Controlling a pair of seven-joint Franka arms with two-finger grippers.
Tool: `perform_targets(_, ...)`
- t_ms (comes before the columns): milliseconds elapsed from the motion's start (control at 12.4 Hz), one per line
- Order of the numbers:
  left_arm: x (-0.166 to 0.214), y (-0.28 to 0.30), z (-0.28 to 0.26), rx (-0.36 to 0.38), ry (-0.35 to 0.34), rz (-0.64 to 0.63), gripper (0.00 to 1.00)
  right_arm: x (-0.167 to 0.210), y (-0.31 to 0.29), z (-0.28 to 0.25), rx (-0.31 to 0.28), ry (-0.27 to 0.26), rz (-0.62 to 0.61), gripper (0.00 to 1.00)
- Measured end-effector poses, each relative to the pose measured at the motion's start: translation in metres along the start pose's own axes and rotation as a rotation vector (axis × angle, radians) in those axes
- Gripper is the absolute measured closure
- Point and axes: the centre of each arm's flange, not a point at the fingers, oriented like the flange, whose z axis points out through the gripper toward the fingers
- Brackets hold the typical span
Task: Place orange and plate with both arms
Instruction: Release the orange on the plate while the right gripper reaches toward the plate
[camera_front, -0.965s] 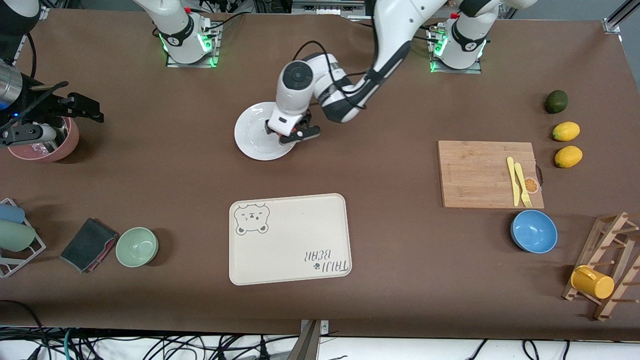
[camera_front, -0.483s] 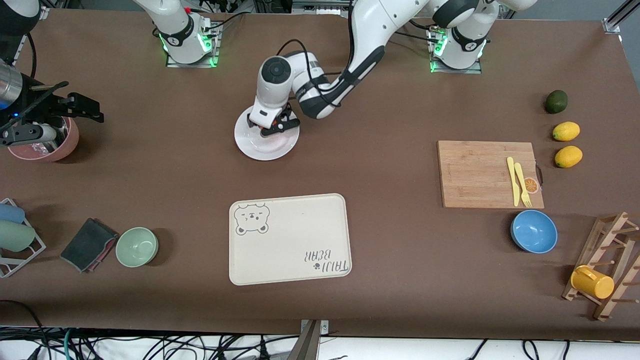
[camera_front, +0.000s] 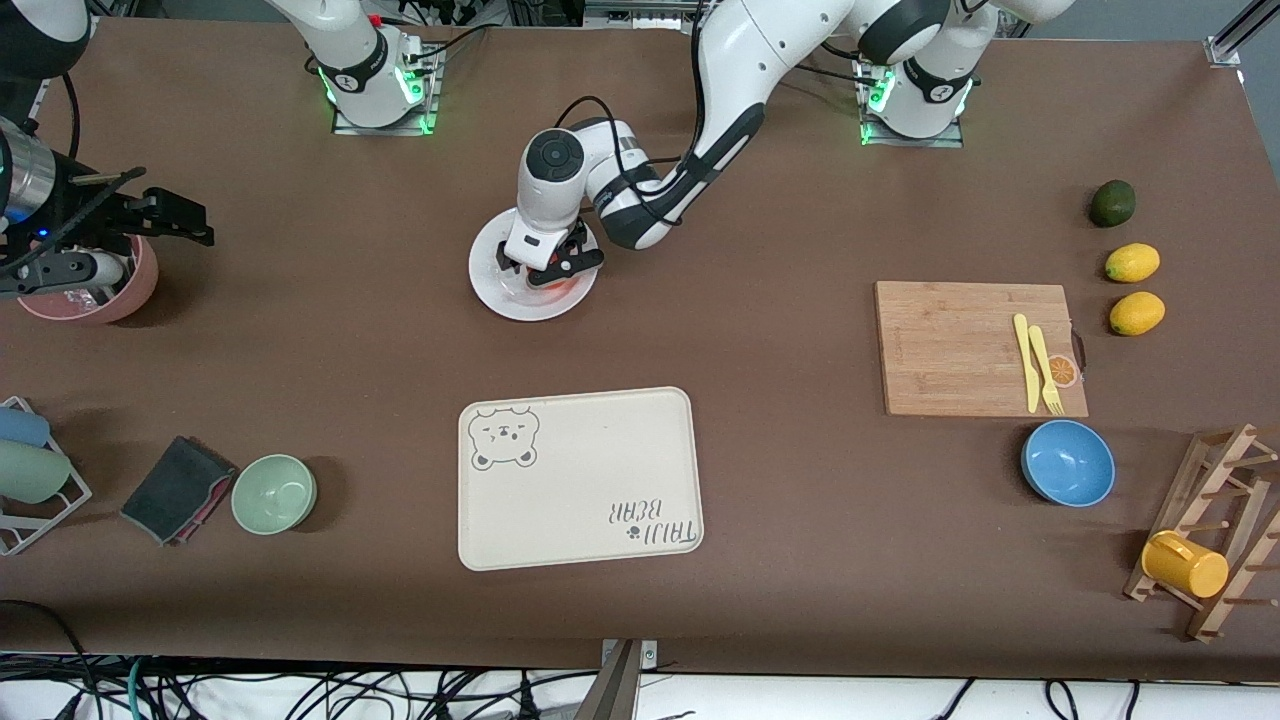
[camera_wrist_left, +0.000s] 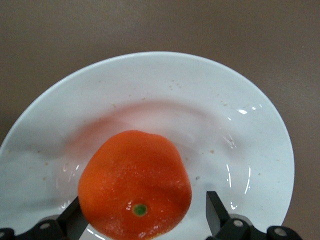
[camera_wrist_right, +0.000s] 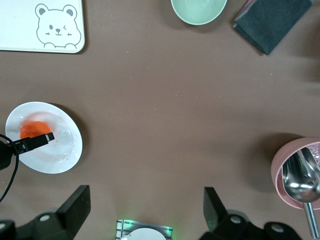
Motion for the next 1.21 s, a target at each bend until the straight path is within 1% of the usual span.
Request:
perform_targets(80, 0.002, 0.002, -0.005, -0.008, 0.004, -0.003, 0.00, 0.000, -0.001, 0.003, 0.008, -0.004, -0.001, 0.00)
perform_targets(161, 0.006, 0.006, -0.014, -0.006, 0.012, -0.006, 0.00, 0.001, -0.004, 0.007, 0.031, -0.007, -0.003, 0.00)
perform_targets(241, 0.013, 0.006, -0.028, 0.033, 0.022, -0.013, 0.00, 0.003, -0.007, 0.014, 0.063, -0.010, -0.004, 0.00)
perform_targets(322, 0.026, 0.004, -0.048, 0.087, 0.033, -0.028, 0.00, 0.005, -0.010, 0.022, 0.095, -0.017, -0.005, 0.00)
perform_targets(402, 0.047, 0.000, -0.073, 0.128, 0.039, -0.051, 0.00, 0.008, -0.014, 0.030, 0.130, -0.023, -0.005, 0.00)
perform_targets(563, 0.106, -0.014, -0.122, 0.173, 0.046, -0.101, 0.00, 0.013, -0.022, 0.046, 0.210, -0.036, -0.002, 0.00)
perform_targets(724, 0.185, -0.043, -0.162, 0.208, 0.033, -0.149, 0.00, 0.022, -0.028, 0.063, 0.273, -0.050, -0.035, 0.00)
perform_targets(804, 0.226, -0.061, -0.181, 0.207, 0.012, -0.164, 0.00, 0.027, -0.030, 0.073, 0.305, -0.060, -0.059, 0.00)
perform_targets(965, 0.306, -0.106, -0.222, 0.180, -0.020, -0.184, 0.00, 0.040, -0.036, 0.097, 0.402, -0.082, -0.090, 0.00)
perform_targets(1126, 0.371, -0.159, -0.253, 0.186, -0.051, -0.170, 0.00, 0.051, -0.041, 0.126, 0.507, -0.100, -0.128, 0.00)
perform_targets(1206, 0.399, -0.188, -0.265, 0.198, -0.076, -0.145, 0.00, 0.055, -0.041, 0.143, 0.571, -0.107, -0.137, 0.00)
